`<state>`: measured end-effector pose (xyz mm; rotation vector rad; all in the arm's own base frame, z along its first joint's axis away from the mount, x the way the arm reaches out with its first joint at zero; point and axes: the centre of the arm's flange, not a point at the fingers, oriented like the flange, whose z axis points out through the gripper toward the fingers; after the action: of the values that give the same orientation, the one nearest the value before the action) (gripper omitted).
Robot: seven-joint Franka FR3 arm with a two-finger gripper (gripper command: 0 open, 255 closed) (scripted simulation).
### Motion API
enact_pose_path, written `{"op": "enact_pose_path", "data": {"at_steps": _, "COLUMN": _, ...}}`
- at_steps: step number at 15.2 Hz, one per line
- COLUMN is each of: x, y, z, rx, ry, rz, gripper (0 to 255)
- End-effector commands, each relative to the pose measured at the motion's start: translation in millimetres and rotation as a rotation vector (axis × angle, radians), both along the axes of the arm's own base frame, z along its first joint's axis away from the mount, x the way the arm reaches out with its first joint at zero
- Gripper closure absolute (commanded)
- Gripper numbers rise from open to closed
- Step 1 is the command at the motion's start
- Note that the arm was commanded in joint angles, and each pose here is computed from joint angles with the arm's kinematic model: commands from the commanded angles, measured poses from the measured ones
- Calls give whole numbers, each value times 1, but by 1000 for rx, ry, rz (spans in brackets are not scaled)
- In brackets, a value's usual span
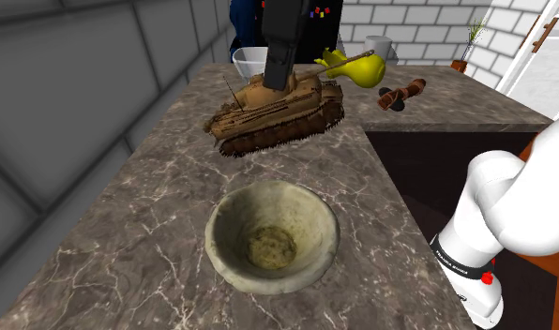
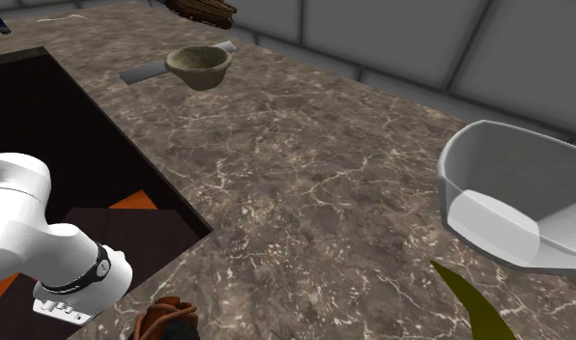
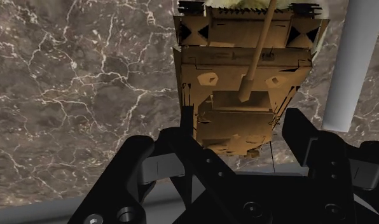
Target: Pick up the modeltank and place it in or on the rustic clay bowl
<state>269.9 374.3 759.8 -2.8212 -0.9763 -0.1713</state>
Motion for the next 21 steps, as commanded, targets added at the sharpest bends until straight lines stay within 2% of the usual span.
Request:
{"op": "enact_pose_path", "data": {"at_steps": 1, "x": -18, "y": 19, "z": 3, "rx": 1, "ry": 0, "rz": -2, "gripper": 255}}
{"op": "enact_pose_path", "data": {"at_steps": 5, "x": -55, "y": 59, "z": 6, "rx": 1, "ry": 0, "rz": -2, "gripper": 255}}
{"op": "enact_pose_path", "data": {"at_steps": 21, "x": -55, "y": 59, "z": -79, "rx": 1, "ry": 0, "rz": -2, "gripper": 255}}
